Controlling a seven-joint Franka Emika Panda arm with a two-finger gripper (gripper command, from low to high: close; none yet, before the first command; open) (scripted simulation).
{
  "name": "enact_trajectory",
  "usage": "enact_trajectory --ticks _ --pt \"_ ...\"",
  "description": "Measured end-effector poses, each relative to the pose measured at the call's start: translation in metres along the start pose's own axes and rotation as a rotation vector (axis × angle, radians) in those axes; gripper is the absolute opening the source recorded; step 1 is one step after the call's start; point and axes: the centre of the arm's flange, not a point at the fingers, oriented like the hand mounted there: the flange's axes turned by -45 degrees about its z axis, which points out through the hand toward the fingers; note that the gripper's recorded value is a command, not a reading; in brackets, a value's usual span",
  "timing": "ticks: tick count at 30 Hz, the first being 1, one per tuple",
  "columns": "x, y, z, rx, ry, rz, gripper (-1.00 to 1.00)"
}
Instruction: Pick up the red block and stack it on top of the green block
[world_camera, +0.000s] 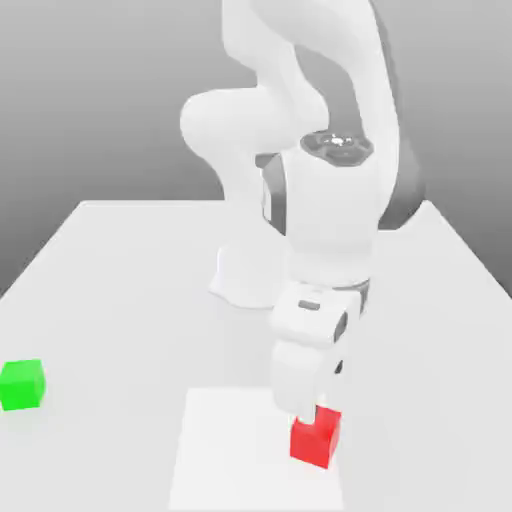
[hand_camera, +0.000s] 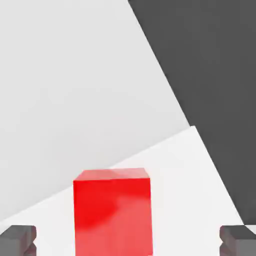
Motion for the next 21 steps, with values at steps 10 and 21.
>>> enact_trajectory --ticks 10,21 --pt "-0.002 -0.002 0.044 0.005 -0.004 -0.003 -1.0" --pt "-0.085 0.051 -0.029 0.006 -0.007 0.35 -1.0"
